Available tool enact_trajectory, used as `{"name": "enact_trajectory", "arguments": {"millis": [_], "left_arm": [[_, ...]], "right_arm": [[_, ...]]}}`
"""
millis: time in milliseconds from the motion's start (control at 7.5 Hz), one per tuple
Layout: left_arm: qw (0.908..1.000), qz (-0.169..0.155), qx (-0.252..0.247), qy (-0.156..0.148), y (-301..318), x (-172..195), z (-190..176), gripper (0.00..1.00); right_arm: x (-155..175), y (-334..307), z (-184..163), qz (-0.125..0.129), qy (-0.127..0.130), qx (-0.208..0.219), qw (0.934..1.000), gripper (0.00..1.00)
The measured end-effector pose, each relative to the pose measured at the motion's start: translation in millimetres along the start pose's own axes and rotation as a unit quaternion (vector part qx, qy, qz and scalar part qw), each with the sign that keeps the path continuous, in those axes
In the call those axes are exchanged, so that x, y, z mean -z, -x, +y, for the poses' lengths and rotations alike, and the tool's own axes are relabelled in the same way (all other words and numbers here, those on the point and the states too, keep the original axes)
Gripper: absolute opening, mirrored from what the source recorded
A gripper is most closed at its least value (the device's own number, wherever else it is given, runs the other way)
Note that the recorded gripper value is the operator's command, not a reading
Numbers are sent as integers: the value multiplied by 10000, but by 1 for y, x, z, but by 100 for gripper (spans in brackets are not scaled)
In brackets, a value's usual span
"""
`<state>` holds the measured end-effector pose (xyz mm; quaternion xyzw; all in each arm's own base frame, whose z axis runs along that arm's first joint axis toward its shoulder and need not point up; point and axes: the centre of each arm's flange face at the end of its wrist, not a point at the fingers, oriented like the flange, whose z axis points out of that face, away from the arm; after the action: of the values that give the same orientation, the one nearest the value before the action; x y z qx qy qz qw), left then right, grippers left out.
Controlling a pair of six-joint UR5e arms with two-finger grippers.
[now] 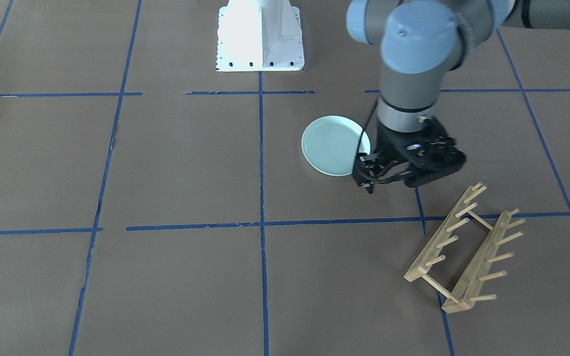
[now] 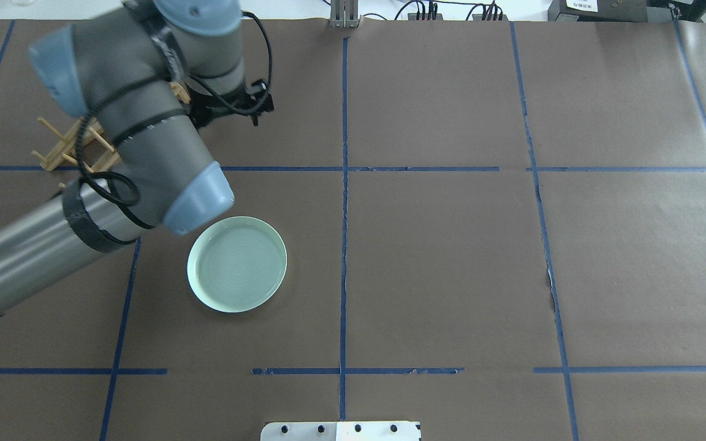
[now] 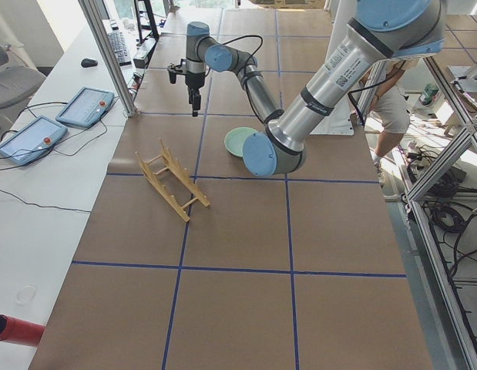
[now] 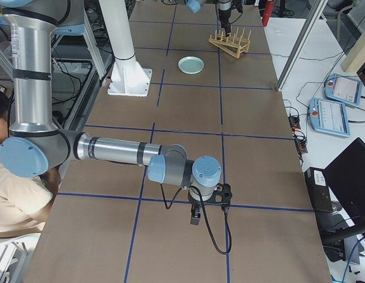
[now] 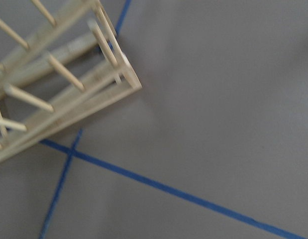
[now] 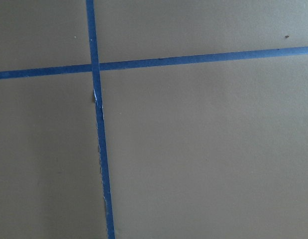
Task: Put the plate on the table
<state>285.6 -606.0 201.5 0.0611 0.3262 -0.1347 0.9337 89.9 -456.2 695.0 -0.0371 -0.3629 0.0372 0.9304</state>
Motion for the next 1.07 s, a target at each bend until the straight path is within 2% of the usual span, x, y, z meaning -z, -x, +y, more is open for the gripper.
{"name": "enact_trajectory", "arguments": {"millis": [267,533,667,800,1067], "left_arm": [[9958,5,-914,15,150,25,-70,100],[9881,-11,-1538,103,318,37,-101,100],[9857,-37,-1676,183,396,35,-100,100],[9865,-7,-1591,386,465,19,-84,100],[9885,156,-1186,928,561,-50,-25,100]], "right_arm": [[0,0,0,0,2,-1,10000,100],[0,0,0,0,0,0,10000,100],[0,0,0,0,1,-1,10000,100],[0,0,0,0,2,-1,10000,100],[0,0,0,0,4,-3,10000,100]]}}
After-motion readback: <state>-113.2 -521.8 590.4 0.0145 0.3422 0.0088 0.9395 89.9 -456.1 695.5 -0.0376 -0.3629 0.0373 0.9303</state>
